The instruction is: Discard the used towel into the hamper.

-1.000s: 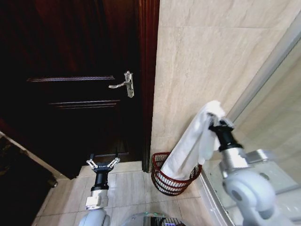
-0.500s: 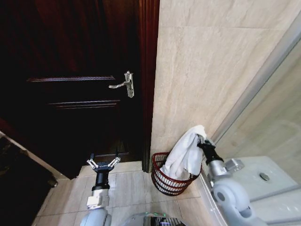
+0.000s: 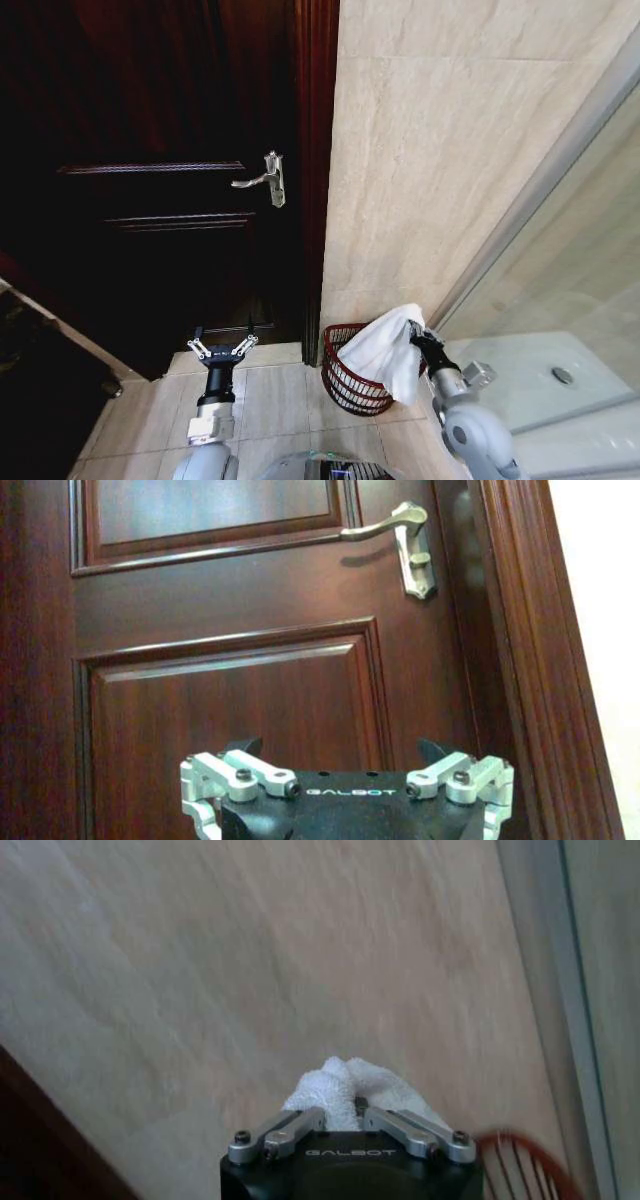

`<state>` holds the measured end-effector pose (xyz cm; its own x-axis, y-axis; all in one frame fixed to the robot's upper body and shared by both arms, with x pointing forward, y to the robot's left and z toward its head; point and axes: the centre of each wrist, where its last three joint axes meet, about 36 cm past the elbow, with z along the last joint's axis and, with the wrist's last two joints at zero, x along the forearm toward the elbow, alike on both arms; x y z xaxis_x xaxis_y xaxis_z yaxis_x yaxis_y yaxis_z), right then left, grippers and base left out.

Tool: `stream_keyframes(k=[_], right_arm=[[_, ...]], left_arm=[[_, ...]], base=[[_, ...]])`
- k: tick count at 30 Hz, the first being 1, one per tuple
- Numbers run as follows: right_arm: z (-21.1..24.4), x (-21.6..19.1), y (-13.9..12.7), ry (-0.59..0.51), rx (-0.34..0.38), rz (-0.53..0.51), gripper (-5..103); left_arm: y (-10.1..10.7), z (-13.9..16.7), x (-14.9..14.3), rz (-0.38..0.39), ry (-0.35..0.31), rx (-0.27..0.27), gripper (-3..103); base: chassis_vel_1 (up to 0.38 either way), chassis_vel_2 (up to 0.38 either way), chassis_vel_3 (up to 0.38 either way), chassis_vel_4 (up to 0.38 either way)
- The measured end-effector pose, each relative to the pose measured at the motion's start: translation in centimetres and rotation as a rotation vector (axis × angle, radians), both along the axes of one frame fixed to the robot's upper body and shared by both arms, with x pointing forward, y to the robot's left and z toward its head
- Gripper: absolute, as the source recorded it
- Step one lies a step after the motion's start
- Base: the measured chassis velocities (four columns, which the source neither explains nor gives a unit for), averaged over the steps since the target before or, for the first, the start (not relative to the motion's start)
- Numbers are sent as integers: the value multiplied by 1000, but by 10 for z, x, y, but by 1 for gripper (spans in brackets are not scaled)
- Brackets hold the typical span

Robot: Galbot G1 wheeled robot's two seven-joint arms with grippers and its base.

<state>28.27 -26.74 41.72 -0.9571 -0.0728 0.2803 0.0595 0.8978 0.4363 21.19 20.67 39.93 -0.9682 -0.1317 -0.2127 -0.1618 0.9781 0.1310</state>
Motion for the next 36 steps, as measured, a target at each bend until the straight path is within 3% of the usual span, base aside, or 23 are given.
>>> stream_keyframes(k=[4,6,10,12,13,14,17,21,29,36], right_arm=[[21,-4,5,108,69,14,3],[53,-5,8,229,118,37,3],[76,0,6,310,144,66,3],[77,11,3,189,73,23,3],[77,11,3,189,73,23,3],[78,17,2,110,36,2,3],[85,28,2,10,13,-28,3],[79,33,1,-20,-3,-41,3],[8,36,-6,-50,-14,-16,3],[-40,42,-5,-210,-44,-12,3]], left_arm=[[0,1,1,1,-2,-2,100],[1,1,1,4,-4,-5,100],[1,1,1,9,-6,-13,100],[2,0,0,13,-9,-17,100],[2,0,0,13,-9,-17,100],[2,0,0,15,-9,-19,100],[3,0,-1,19,-10,-20,100],[4,0,-2,21,-11,-19,100],[3,-4,0,34,-23,-25,100],[1,-9,2,34,-26,-33,100]], base=[[0,0,0,0],[0,0,0,0],[0,0,0,0],[0,0,0,0],[0,0,0,0],[0,0,0,0],[0,0,0,0],[0,0,0,0],[0,0,0,0],[0,0,0,0]])
